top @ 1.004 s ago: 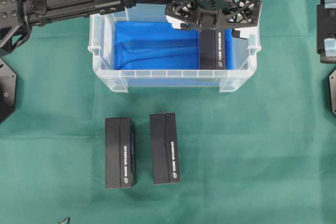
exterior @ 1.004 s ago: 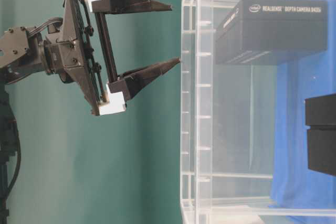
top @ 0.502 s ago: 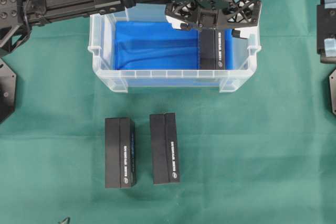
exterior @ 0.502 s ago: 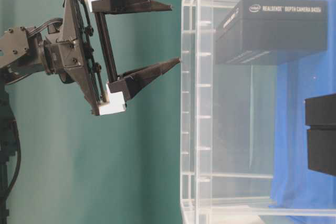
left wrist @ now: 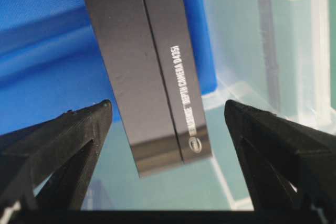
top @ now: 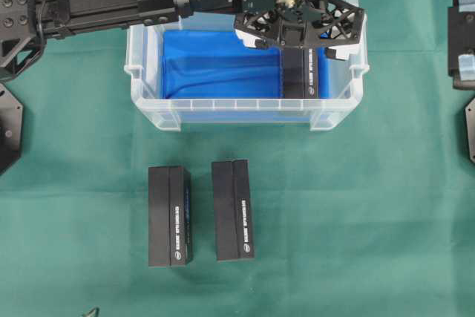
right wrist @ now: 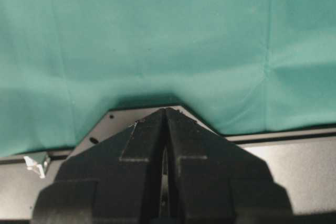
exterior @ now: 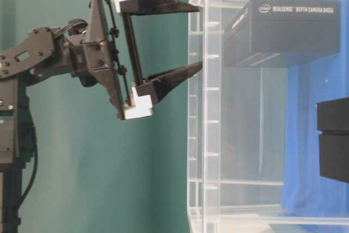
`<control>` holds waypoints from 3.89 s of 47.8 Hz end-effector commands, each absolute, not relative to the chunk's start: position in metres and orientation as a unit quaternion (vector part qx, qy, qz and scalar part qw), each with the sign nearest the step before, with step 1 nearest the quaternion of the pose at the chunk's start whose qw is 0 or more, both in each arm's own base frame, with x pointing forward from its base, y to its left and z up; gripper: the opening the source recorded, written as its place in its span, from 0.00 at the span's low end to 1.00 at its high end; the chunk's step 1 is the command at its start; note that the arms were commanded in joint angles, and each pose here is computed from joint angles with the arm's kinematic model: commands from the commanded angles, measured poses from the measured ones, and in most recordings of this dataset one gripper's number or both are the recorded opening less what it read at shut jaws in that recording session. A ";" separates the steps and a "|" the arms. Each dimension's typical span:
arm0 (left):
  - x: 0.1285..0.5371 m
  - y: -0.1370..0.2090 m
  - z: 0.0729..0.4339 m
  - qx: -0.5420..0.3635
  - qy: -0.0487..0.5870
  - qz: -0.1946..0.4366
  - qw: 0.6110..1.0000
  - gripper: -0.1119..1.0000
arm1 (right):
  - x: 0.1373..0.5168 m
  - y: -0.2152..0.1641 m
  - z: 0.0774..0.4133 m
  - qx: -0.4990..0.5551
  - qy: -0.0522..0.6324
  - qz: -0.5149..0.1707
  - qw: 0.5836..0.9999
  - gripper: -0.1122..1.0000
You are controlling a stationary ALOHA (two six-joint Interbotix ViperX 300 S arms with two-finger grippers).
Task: Take the box out of the case with the left arm.
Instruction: 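Lower the left gripper around the right black boxes and close, then lift the gripped right box pair up out of the case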
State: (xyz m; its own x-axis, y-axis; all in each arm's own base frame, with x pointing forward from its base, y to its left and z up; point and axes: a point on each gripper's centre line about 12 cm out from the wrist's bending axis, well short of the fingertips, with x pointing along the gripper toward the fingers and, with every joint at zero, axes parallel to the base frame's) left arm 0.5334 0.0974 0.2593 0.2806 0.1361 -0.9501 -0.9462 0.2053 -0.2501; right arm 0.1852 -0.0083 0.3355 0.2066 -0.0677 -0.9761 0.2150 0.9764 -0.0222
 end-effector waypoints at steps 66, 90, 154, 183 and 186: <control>0.531 0.118 0.210 -0.492 0.406 0.432 0.638 0.89 | 0.184 -0.008 0.338 0.061 0.619 -0.090 0.778 0.11; 0.531 0.116 0.202 -0.495 0.411 0.435 0.630 0.89 | 0.184 -0.008 0.338 0.060 0.618 -0.090 0.778 0.11; 0.516 0.097 0.280 -0.531 0.376 0.404 0.643 0.66 | 0.184 -0.008 0.338 0.060 0.619 -0.090 0.778 0.11; 0.485 0.078 0.405 -0.536 0.364 0.394 0.652 0.66 | 0.184 -0.008 0.338 0.060 0.620 -0.091 0.777 0.11; 0.481 0.078 0.417 -0.538 0.359 0.390 0.655 0.66 | 0.184 -0.008 0.338 0.060 0.620 -0.090 0.777 0.11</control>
